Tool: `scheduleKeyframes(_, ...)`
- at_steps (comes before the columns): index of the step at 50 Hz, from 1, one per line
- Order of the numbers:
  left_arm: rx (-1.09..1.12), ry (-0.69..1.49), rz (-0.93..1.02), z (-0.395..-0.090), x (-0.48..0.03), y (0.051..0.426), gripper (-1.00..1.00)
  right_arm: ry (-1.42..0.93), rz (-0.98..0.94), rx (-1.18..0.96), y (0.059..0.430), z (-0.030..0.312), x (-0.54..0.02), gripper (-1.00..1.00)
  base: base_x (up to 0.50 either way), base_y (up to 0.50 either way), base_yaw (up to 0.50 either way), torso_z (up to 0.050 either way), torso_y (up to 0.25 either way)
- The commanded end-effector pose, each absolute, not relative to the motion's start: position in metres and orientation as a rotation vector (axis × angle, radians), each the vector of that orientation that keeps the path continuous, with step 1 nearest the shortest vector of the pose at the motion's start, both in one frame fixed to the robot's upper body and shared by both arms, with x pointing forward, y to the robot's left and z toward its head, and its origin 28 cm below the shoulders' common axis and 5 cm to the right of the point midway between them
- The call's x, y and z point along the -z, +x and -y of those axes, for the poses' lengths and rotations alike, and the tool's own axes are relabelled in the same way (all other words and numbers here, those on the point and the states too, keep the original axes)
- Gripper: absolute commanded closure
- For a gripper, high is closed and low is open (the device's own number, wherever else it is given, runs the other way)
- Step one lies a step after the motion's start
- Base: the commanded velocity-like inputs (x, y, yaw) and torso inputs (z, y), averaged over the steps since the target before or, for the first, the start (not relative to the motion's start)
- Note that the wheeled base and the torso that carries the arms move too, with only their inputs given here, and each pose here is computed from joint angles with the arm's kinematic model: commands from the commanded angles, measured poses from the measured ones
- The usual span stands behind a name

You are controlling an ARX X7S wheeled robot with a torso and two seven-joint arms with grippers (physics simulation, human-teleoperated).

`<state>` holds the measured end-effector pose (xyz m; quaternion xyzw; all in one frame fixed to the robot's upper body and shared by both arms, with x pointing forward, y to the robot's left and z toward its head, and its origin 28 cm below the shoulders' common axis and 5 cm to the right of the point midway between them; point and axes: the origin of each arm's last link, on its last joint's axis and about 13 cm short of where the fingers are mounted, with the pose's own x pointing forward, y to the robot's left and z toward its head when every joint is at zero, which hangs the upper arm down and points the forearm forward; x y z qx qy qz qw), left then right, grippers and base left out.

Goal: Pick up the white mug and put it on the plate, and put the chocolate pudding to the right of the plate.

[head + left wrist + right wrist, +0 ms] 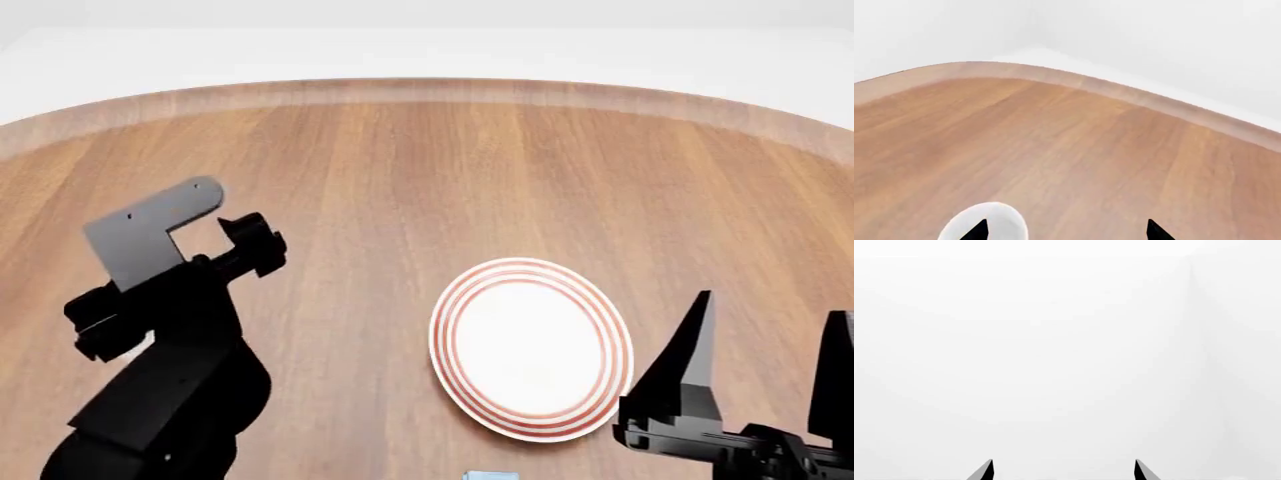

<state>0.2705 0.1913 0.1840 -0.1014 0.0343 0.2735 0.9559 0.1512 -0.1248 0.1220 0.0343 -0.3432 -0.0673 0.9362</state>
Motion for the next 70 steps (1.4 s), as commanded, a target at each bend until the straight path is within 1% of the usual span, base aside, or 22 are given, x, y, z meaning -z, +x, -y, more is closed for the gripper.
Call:
scheduleKeyframes(1, -0.701, -0.337, -0.151, -0.190, -0.175, 0.284, -1.00, 0.057, 0.706, 0.136, 0.151, 0.126, -0.122, -1.00, 0.00, 0.00, 0.00, 0.000, 0.000)
scheduleKeyframes(11, -0.737, -0.364, -0.193, -0.188, -0.164, 0.289, -1.00, 0.062, 0.700, 0.126, 0.151, 0.125, -0.120, -1.00, 0.00, 0.00, 0.00, 0.000, 0.000)
scheduleKeyframes(18, -0.779, -0.357, -0.189, -0.187, -0.163, 0.289, -1.00, 0.063, 0.696, 0.126, 0.152, 0.126, -0.119, -1.00, 0.00, 0.00, 0.00, 0.000, 0.000)
scheduleKeyframes(34, -0.870, -0.397, -0.228, -0.194, -0.142, 0.294, -1.00, 0.062, 0.686, 0.119, 0.152, 0.125, -0.118, -1.00, 0.00, 0.00, 0.00, 0.000, 0.000)
scheduleKeyframes(43, -0.870, -0.421, -0.291, -0.192, -0.128, 0.300, -1.00, 0.064, 0.686, 0.114, 0.152, 0.124, -0.118, -1.00, 0.00, 0.00, 0.00, 0.000, 0.000)
scheduleKeyframes(58, -0.813, -0.460, -0.358, -0.187, -0.124, 0.309, -1.00, 0.065, 0.688, 0.110, 0.152, 0.124, -0.119, -1.00, 0.00, 0.00, 0.00, 0.000, 0.000)
scheduleKeyframes(70, -0.806, -0.464, -0.361, -0.191, -0.120, 0.313, -1.00, 0.064, 0.684, 0.111, 0.153, 0.124, -0.118, -1.00, 0.00, 0.00, 0.00, 0.000, 0.000)
